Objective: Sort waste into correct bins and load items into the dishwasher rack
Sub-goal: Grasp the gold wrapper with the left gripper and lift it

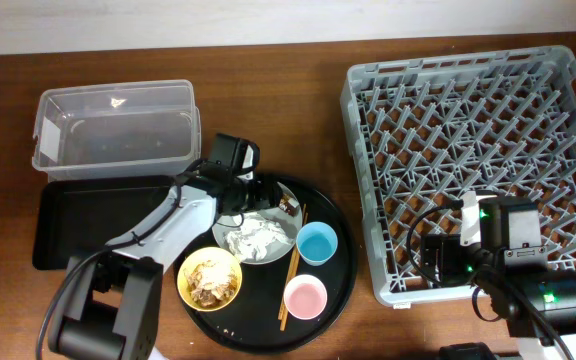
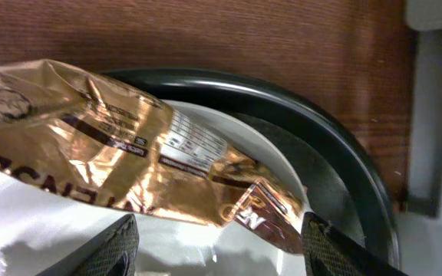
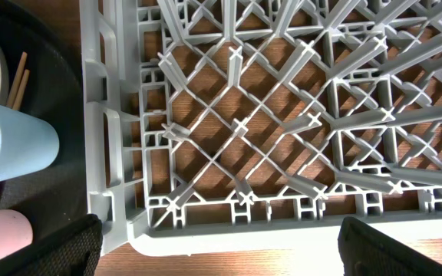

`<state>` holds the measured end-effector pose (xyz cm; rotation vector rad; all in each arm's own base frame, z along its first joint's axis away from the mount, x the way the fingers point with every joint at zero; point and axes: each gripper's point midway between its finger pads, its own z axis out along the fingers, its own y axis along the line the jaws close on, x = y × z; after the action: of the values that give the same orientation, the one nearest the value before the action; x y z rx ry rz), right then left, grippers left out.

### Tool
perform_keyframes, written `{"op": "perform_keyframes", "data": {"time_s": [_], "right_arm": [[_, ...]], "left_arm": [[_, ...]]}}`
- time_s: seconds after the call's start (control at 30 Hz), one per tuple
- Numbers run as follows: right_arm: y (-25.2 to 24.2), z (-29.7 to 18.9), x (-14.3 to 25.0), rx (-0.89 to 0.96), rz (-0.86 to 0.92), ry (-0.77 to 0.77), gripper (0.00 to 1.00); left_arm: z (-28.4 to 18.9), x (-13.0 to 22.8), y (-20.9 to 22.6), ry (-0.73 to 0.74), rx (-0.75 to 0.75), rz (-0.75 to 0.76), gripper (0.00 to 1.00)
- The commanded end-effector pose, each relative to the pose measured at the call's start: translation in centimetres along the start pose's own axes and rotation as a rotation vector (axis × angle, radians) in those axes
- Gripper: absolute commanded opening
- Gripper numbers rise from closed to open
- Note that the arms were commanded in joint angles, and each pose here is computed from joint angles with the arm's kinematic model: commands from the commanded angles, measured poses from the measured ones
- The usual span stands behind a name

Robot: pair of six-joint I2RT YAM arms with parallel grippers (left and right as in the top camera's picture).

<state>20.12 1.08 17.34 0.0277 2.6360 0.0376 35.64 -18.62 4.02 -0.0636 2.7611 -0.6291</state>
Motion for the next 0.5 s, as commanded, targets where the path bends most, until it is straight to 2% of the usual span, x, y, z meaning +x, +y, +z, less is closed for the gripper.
{"op": "perform_keyframes", "data": {"time_s": [0.0, 0.1, 0.17, 0.33, 0.37, 0.4, 0.47], "right_arm": [[0.1, -0.6, -0.6, 0.000, 0.007, -0.026, 0.99], [0.1, -0.6, -0.6, 0.000, 0.007, -0.026, 0.99], [0.1, -0.6, -0.6, 0.000, 0.007, -0.026, 0.99], [0.1, -0.6, -0.6, 0.000, 0.007, -0.026, 0.99], [0.1, -0.6, -0.6, 0.000, 0.007, -0.026, 0.98], [0.1, -0.6, -0.6, 0.000, 0.007, -0.026, 0.99], [0.1, -0.6, -0.6, 0.000, 0.007, -0.026, 0.99]], "left_arm": [[1.0, -0.5, 0.9, -0.040, -0.097, 0.015, 0.67], [2.0, 0.0, 1.7, -0.027, -0.124, -0.035, 0.66], [2.1, -1.2, 1.4, -0.074, -0.114, -0.025, 0.65], [2.1, -1.8, 1.1, -0.099, -0.103, -0.020, 0.45], [2.1, -1.8, 1.1, -0.099, -0.103, -0.020, 0.38], [2.1, -1.8, 1.0, -0.097, -0.100, -0.020, 0.36], [2.2, -1.5, 0.6, -0.083, -0.075, -0.019, 0.37]]}}
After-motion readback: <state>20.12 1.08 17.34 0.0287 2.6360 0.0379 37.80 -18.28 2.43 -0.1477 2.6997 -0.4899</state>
